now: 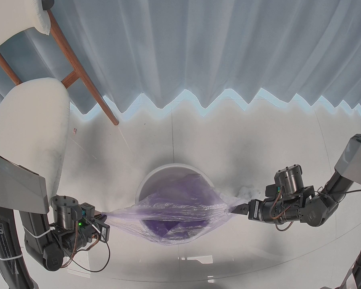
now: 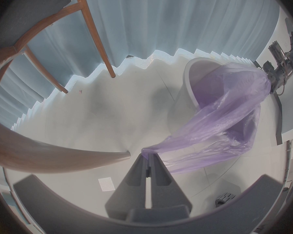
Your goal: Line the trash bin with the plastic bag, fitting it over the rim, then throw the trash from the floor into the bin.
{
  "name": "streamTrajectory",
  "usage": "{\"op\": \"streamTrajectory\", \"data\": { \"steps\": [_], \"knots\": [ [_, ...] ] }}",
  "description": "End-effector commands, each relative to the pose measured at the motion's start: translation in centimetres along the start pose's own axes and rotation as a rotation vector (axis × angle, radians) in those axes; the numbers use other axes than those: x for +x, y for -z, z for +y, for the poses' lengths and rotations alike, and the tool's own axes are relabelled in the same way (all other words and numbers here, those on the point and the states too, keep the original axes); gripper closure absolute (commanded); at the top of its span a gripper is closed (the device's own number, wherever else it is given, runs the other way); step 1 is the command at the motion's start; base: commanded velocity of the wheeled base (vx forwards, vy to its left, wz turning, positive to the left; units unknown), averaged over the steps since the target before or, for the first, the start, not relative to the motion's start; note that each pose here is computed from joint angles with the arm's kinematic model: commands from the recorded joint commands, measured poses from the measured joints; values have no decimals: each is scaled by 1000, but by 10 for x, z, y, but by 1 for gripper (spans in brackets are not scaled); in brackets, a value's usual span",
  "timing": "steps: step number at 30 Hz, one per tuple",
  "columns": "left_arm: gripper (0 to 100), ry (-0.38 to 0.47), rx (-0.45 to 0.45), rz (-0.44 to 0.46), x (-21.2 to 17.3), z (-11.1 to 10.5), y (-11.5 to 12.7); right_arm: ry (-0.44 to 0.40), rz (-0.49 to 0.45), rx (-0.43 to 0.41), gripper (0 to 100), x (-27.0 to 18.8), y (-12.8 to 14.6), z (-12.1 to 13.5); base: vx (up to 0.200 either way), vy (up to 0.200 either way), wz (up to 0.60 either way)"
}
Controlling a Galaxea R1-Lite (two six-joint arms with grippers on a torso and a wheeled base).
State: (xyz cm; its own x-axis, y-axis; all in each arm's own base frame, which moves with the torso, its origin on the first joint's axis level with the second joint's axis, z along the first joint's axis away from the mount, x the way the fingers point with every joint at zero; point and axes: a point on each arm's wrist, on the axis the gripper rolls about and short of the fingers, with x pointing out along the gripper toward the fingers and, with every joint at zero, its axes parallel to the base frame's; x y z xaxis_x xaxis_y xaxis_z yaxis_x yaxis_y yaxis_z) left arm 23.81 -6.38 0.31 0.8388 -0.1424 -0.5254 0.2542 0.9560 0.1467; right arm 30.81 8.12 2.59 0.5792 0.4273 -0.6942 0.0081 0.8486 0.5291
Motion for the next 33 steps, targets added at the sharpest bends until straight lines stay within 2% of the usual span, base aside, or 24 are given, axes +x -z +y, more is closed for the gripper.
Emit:
{"op": "streamTrajectory", "data": {
  "steps": [1,2,3,13,21,22,24,25,28,29,30,32,33],
  "knots": [
    [100,15,7,-1,-9,-3,0,-63,3,-63,0,-25,14,28,0,0,0],
    [100,16,7,-1,-9,-3,0,-65,3,-64,0,-25,14,28,0,0,0],
    [0,23,12,2,-12,-5,0,-77,2,-77,0,-29,17,34,0,0,0],
    [0,95,23,-86,-44,-20,-12,-133,-15,-124,0,-47,25,52,0,0,0],
    [0,130,5,-186,-53,-28,-29,-197,-83,-98,0,-48,15,64,0,0,0],
    [0,186,-29,-196,-59,-40,-31,-231,-76,-63,0,-49,18,73,0,0,0],
    [0,214,-47,-198,-61,-46,-31,-246,-69,-43,0,-49,20,78,0,0,0],
    [0,266,-80,-187,-63,-57,-30,-266,-46,-11,0,-49,25,85,0,0,0],
    [0,336,-147,-128,-58,-73,-22,-287,-8,6,0,-47,35,94,0,0,0],
    [0,336,-147,-128,-58,-73,-22,-287,-8,6,0,-47,35,94,0,0,0],
    [0,398,-199,-88,-53,-88,-19,-294,6,16,0,-46,38,97,0,0,0],
    [0,463,-272,-82,-49,-98,-23,-299,20,32,0,-44,41,100,0,0,0],
    [0,469,-281,-80,-48,-99,-23,-301,20,35,0,-44,41,100,0,0,0]
  ]
}}
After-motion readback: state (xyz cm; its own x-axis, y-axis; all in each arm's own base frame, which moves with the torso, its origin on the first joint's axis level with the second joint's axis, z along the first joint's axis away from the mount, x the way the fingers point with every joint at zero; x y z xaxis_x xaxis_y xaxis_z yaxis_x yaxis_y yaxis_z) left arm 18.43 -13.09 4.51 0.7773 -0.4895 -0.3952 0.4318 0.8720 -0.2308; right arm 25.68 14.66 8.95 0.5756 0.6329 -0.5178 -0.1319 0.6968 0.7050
